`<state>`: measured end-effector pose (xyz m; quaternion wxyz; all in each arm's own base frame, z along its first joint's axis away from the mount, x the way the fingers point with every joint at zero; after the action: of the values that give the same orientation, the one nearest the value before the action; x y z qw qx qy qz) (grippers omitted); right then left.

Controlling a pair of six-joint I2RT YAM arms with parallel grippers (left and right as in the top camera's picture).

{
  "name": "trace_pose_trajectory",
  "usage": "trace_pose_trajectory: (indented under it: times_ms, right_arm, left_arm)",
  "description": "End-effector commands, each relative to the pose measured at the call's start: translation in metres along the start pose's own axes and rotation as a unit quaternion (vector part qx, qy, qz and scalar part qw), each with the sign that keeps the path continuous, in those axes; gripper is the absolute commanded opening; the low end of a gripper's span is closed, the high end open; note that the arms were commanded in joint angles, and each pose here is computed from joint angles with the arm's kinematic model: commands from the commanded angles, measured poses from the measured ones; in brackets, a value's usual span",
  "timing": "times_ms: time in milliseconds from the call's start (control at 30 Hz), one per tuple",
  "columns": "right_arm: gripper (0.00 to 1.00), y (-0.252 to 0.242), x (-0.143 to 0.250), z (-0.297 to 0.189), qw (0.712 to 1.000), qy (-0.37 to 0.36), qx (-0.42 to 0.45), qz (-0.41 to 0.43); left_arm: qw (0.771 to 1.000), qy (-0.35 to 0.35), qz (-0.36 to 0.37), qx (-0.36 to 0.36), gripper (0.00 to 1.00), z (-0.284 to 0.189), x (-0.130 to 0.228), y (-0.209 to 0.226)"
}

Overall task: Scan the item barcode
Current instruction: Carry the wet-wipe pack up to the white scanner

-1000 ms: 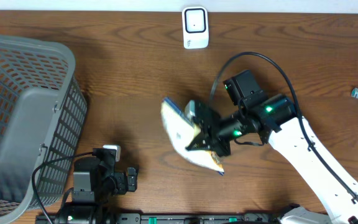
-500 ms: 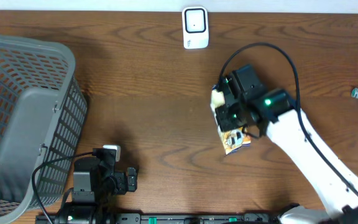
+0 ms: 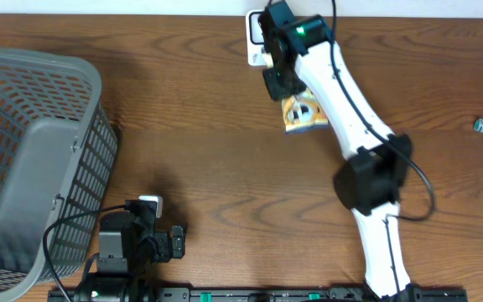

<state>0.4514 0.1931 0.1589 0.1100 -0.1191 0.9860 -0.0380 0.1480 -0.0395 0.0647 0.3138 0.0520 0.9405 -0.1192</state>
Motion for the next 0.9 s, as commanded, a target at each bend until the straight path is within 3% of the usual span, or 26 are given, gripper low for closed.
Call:
trace_pose_trajectory:
  times_ms: [0, 200, 400, 600, 867]
  right_arm:
    - [0.01, -0.017, -0.034, 0.010, 0.997, -0.043, 0.056, -0.021]
    - [0.01, -0.031, -0.072, 0.047, 0.986, -0.100, 0.131, -0.031]
    - [0.01, -0.049, -0.105, 0.038, 0.958, -0.165, 0.225, -0.068]
    - [0.01, -0.040, -0.126, 0.030, 0.943, -0.207, 0.241, -0.102]
    - [0.01, -0.015, -0.133, 0.062, 0.925, -0.207, 0.272, -0.164]
  left_arm:
    - [1.000, -0.005, 0.003, 0.003, 0.99, -0.001, -0.002, -0.001]
    - [1.000, -0.005, 0.003, 0.004, 0.99, -0.001, -0.002, -0.001]
    - [1.000, -0.005, 0.004, 0.004, 0.99, -0.001, -0.003, -0.001]
    - [1.000, -0.005, 0.003, 0.004, 0.99, -0.001, -0.002, -0.001]
    - [1.000, -0.005, 0.003, 0.004, 0.99, -0.001, -0.002, -0.001]
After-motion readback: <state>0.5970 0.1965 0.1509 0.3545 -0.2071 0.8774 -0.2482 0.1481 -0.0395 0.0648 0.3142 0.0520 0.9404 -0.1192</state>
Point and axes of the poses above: each gripper's point midway between its finger pads, its own z axis out along the fingers, its own y axis along the line the jaws close on, x = y × z, the point moved 3 cm from there along -z, back along the fingers, and after that the axes turned 3 degrees about z, right-handed, at the moved point
